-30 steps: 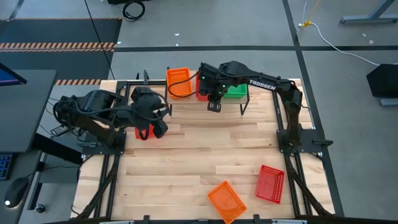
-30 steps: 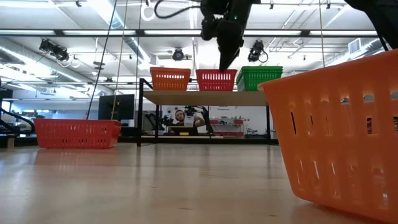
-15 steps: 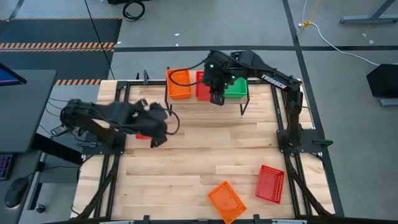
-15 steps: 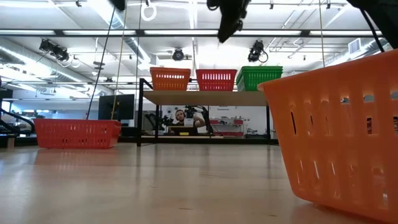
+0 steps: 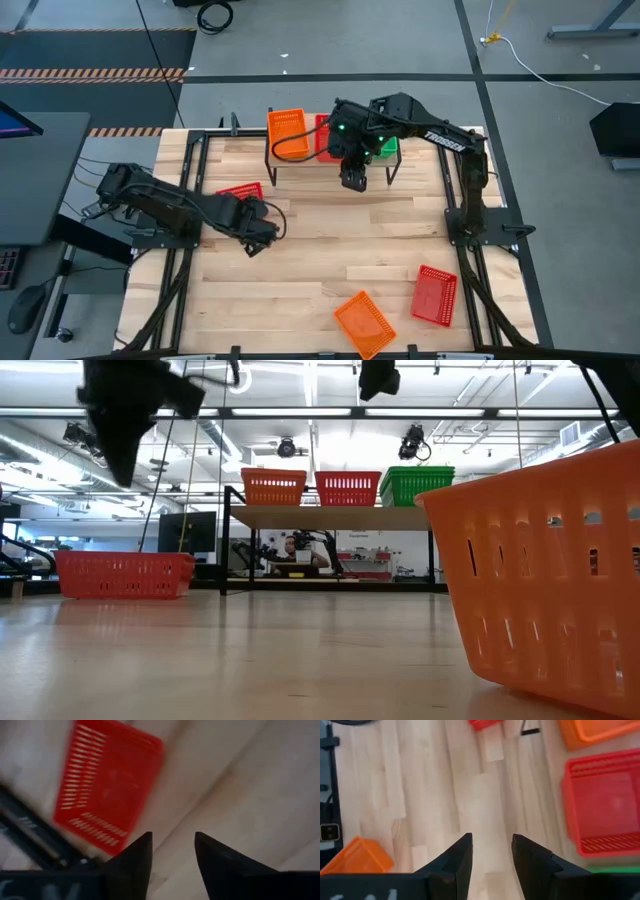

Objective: Stack baskets on shelf by color
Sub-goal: Stack the top red bin on top of the other orange bin on the shelf

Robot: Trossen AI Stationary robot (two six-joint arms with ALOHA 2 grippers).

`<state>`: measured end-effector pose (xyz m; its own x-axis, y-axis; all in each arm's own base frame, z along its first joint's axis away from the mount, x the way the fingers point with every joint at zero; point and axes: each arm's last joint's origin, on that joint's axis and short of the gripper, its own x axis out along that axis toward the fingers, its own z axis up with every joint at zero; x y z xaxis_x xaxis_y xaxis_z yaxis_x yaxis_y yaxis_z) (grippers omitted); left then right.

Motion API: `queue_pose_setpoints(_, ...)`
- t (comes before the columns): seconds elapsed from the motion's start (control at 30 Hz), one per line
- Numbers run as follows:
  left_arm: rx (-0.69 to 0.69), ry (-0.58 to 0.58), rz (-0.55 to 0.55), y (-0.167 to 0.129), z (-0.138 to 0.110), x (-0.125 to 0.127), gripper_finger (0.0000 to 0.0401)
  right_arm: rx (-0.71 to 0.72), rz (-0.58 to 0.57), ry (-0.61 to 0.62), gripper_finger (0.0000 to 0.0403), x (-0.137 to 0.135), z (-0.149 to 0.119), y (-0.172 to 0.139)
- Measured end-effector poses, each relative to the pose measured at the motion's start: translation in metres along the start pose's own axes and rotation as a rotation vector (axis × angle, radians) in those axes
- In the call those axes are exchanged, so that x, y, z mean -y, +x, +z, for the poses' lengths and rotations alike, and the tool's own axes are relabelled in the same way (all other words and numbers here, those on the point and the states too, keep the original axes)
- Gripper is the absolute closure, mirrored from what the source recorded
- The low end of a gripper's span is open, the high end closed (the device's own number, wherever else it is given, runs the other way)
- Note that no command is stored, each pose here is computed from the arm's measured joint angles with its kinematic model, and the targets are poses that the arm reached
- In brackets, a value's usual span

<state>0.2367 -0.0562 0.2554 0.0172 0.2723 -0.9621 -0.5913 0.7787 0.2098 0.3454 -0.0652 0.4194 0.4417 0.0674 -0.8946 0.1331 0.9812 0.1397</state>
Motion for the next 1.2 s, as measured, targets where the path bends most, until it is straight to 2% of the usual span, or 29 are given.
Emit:
queue_pose_setpoints(0.2,-0.054,0.098,-0.131,0.026,-0.002,0.008,0.0201,0.0,0.016,-0.038,0.026,-0.014,0.0,0.002)
queue_pose_setpoints(0.33,-0.044,0.147,-0.115,0.029,0.005,0.001,0.0181,-0.002,0.023,-0.056,0.026,-0.021,0.0,0.003)
queue_pose_setpoints(0.47,-0.046,0.212,-0.052,0.033,0.013,-0.013,0.0175,-0.004,0.024,-0.069,0.026,-0.026,-0.001,0.004)
queue_pose_setpoints(0.63,-0.108,0.206,-0.016,0.054,0.016,-0.03,0.0174,-0.005,0.009,-0.072,0.026,-0.03,-0.001,0.004)
queue_pose_setpoints(0.83,-0.151,0.18,-0.019,0.083,0.009,-0.039,0.0174,-0.007,0.008,-0.028,0.026,-0.03,-0.001,0.005)
queue_pose_setpoints(0.93,-0.144,0.199,-0.07,0.096,0.005,-0.037,0.0174,-0.007,0.009,-0.025,0.026,-0.03,-0.001,0.005)
queue_pose_setpoints(1.07,-0.157,0.186,-0.128,0.107,-0.002,-0.034,0.0205,-0.007,0.009,-0.025,0.026,-0.03,-0.001,0.005)
queue_pose_setpoints(1.2,-0.148,0.188,-0.145,0.106,-0.004,-0.029,0.0291,-0.008,0.009,-0.025,0.026,-0.03,-0.001,0.005)
